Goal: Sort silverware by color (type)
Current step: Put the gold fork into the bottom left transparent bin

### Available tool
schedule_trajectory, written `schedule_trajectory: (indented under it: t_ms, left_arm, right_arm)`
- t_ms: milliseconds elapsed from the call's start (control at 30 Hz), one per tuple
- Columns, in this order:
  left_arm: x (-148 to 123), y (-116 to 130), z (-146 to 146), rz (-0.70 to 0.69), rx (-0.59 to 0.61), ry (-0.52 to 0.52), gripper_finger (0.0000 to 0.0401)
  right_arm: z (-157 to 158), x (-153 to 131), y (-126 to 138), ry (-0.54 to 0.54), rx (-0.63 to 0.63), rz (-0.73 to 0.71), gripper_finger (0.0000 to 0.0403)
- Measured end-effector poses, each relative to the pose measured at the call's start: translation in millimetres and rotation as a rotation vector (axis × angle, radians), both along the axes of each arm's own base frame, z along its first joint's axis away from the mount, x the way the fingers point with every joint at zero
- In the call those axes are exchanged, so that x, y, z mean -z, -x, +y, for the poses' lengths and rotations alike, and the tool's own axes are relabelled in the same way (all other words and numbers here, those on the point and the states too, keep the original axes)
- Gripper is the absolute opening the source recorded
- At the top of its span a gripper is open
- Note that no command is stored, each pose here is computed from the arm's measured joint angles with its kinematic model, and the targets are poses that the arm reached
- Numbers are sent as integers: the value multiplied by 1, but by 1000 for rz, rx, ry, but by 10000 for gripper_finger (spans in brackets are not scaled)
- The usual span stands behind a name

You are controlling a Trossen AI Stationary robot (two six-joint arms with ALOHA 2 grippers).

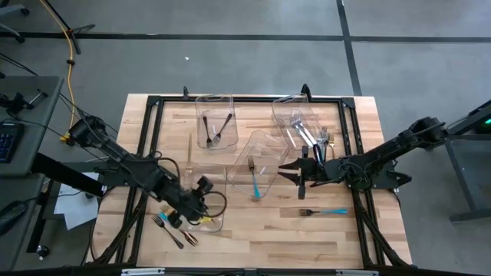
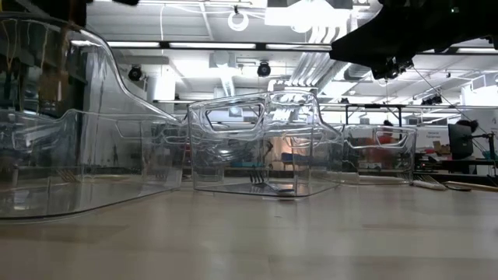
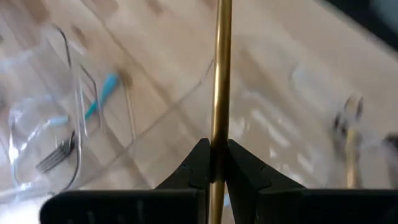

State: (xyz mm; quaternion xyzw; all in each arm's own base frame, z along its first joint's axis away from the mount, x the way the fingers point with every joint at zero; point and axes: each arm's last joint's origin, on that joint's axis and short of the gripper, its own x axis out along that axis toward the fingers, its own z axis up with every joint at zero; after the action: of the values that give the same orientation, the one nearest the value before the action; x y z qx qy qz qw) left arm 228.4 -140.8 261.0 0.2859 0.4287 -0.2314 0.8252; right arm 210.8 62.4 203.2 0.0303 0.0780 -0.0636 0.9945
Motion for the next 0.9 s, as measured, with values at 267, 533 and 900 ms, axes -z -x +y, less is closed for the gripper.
schedule_trajectory:
  t_ms: [267,533,900]
  left_arm:
    - [23,-14,15,125,90,-147,19]
    - [39,-30,26,198,130,-125,19]
    - [77,-39,22,353,217,-205,19]
  right_arm:
    - [0,0,0,1,3,1,92]
    - [0,0,0,-5,3,0,92]
    - [0,1,0,-6,3,6,92]
